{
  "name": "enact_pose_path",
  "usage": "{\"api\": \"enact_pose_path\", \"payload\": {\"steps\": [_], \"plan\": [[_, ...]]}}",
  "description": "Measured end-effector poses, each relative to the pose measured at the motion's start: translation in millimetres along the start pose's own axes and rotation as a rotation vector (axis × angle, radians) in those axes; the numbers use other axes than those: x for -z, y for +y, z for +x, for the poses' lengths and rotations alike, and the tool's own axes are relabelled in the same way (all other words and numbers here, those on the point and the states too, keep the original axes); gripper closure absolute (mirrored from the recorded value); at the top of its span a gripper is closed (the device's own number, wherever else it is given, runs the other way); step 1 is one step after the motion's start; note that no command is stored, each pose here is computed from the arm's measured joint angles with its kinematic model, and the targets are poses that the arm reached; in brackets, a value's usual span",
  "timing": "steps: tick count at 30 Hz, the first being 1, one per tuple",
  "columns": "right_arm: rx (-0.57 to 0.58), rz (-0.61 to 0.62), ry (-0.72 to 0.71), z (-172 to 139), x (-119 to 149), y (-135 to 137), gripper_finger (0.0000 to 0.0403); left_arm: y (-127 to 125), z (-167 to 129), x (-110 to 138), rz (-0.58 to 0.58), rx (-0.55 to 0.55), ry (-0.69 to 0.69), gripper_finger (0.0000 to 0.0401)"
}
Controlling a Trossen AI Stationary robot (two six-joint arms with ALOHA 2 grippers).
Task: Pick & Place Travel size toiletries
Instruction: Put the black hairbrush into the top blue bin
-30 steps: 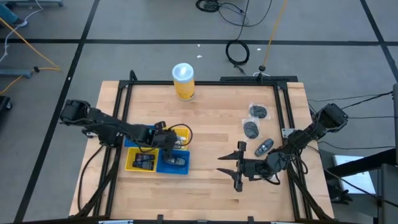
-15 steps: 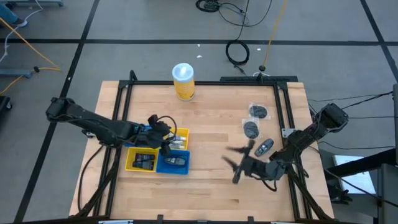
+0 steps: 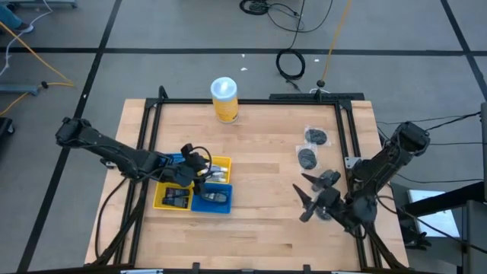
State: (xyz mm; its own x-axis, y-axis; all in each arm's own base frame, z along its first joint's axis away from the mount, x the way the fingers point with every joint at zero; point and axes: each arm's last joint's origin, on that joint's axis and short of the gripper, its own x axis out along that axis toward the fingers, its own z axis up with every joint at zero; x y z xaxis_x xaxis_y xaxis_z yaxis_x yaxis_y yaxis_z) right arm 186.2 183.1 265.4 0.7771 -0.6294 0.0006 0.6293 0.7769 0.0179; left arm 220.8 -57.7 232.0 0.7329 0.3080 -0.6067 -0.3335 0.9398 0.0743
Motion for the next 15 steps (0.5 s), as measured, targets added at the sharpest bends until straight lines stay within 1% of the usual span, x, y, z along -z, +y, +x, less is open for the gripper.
{"api": "enact_pose_path", "payload": {"steps": [4,10,11,13,15], "plan": [[-0.035,0.022,0.0,-7.4,6.8,2.8,0.0193,0.0,0.0,0.0,0.0,0.0,0.0,0.019],[-0.269,0.073,0.004,-33.5,13.9,8.3,0.0193,0.1,0.1,-0.1,-0.003,0.0,0.0,0.019],[-0.323,0.085,0.015,-38.1,17.2,9.3,0.0193,0.1,0.1,0.0,-0.003,0.0,0.0,0.0189],[-0.479,0.124,0.07,-45.1,25.9,12.2,0.0193,0.1,0.1,-0.1,-0.004,0.0,0.0,0.0189],[-0.643,0.173,0.186,-47.2,37.1,15.3,0.0193,0.0,0.1,-0.2,-0.004,0.001,-0.001,0.0189]]}}
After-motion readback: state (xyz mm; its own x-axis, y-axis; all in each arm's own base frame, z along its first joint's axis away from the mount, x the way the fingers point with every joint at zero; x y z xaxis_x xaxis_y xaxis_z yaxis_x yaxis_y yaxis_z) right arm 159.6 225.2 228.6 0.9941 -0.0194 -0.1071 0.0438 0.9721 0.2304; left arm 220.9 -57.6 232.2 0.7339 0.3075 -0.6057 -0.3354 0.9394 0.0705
